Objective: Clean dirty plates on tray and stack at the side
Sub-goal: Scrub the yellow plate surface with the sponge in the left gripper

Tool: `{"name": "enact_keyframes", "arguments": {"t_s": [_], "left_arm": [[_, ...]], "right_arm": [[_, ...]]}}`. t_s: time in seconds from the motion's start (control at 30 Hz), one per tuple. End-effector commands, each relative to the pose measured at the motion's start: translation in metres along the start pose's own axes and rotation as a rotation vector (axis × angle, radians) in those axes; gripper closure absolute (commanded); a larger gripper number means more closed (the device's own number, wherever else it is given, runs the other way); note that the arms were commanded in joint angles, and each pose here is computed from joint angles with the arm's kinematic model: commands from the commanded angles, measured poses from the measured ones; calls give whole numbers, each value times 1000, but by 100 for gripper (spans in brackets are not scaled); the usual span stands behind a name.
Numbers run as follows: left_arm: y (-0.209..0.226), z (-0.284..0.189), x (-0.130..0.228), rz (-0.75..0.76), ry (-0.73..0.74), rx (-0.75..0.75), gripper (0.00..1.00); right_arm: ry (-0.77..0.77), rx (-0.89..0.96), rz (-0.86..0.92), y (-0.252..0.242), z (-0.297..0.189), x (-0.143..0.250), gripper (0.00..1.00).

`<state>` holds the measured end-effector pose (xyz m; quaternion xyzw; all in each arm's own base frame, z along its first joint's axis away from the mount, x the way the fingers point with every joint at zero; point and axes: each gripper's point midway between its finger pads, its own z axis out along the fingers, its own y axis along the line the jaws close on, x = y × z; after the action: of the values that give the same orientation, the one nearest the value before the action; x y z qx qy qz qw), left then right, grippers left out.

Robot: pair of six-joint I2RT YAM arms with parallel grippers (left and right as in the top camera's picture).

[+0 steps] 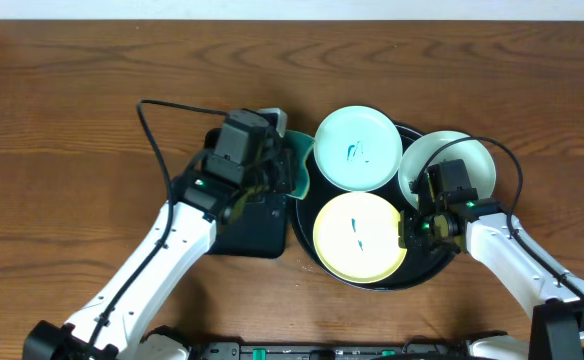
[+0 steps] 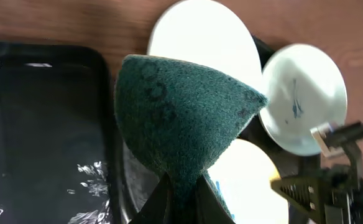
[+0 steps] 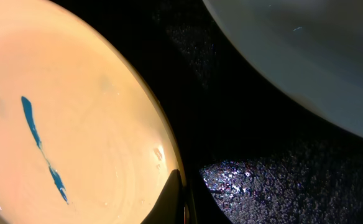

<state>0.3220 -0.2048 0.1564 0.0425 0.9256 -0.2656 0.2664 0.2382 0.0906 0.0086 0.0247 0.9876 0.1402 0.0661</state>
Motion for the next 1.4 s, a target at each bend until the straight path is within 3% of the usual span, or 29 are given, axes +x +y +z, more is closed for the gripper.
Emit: {"name": "enact_keyframes", "arguments": {"t_s": [0.0,0.3,0.67,0.9,0.97,1.13,1.37], "left_arm": [[-27,10,12,59,57,58,93],[-80,65,107,281,306,119,92],[-85,107,172,370,447,94,93],[-27,119,145,389,343,-194,93],[-15,119,132,329,305,-246,93],[-1,118,118,227,278,-273,93],[-37,82,81,175,144,-176,93]], "right_arm": [[14,4,-12,2,3,5,99],[14,4,-12,2,3,5,99],[15,4,-12,2,3,5,99],[19,5,-11,2,3,6,99],[19,5,-11,2,3,6,99],[25,7,-9,1,3,7,99],[26,8,-9,1,3,7,99]]}}
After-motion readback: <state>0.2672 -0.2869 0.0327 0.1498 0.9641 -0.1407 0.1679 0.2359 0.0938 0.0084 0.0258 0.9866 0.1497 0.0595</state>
